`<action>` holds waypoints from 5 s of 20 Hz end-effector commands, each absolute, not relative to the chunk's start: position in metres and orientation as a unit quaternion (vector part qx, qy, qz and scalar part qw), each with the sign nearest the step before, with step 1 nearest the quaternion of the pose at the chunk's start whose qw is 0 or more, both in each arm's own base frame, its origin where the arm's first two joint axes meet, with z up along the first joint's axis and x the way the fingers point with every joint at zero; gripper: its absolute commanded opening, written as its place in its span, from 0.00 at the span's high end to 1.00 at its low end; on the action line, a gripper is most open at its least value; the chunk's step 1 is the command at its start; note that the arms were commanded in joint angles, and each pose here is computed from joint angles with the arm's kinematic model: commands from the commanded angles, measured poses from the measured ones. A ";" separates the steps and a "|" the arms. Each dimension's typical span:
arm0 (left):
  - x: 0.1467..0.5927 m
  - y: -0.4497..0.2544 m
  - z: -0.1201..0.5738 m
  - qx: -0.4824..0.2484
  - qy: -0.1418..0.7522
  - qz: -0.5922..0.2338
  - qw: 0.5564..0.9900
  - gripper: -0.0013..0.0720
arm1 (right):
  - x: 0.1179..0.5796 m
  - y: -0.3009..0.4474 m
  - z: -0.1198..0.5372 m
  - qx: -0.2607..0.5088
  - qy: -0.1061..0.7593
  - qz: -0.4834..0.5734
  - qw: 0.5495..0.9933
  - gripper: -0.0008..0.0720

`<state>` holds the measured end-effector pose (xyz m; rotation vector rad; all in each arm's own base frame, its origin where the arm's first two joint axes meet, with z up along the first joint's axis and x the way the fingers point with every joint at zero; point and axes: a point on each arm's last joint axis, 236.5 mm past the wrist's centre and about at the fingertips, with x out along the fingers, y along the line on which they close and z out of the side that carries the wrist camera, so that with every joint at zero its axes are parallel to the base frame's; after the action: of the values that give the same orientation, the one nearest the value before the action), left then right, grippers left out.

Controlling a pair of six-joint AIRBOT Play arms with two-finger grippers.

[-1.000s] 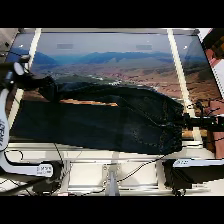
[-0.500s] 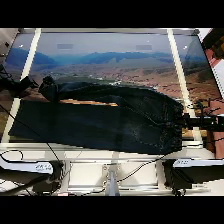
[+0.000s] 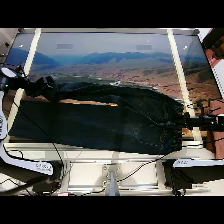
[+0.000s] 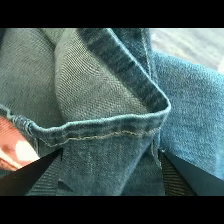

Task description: Fold the clothes and pants, and hang the long-sleeved shirts on hangers.

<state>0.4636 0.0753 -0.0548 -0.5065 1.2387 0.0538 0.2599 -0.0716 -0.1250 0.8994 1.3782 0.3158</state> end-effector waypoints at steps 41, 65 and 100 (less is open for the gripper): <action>0.538 0.182 0.131 -0.143 0.245 0.152 0.947 0.96 | 0.311 -0.074 -0.093 0.451 0.522 0.152 0.708 0.94; 0.445 0.272 0.052 -0.167 0.389 0.266 0.866 0.96 | 0.383 -0.127 -0.065 0.524 0.385 0.049 0.758 0.94; 0.412 0.205 -0.096 -0.175 0.476 0.158 0.847 0.96 | 0.367 -0.121 -0.080 0.492 0.426 0.054 0.757 0.94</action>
<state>0.4508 0.2100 -0.0495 -0.3566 0.8646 0.3299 0.3719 -0.1270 -0.0786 1.0827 0.9012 0.0945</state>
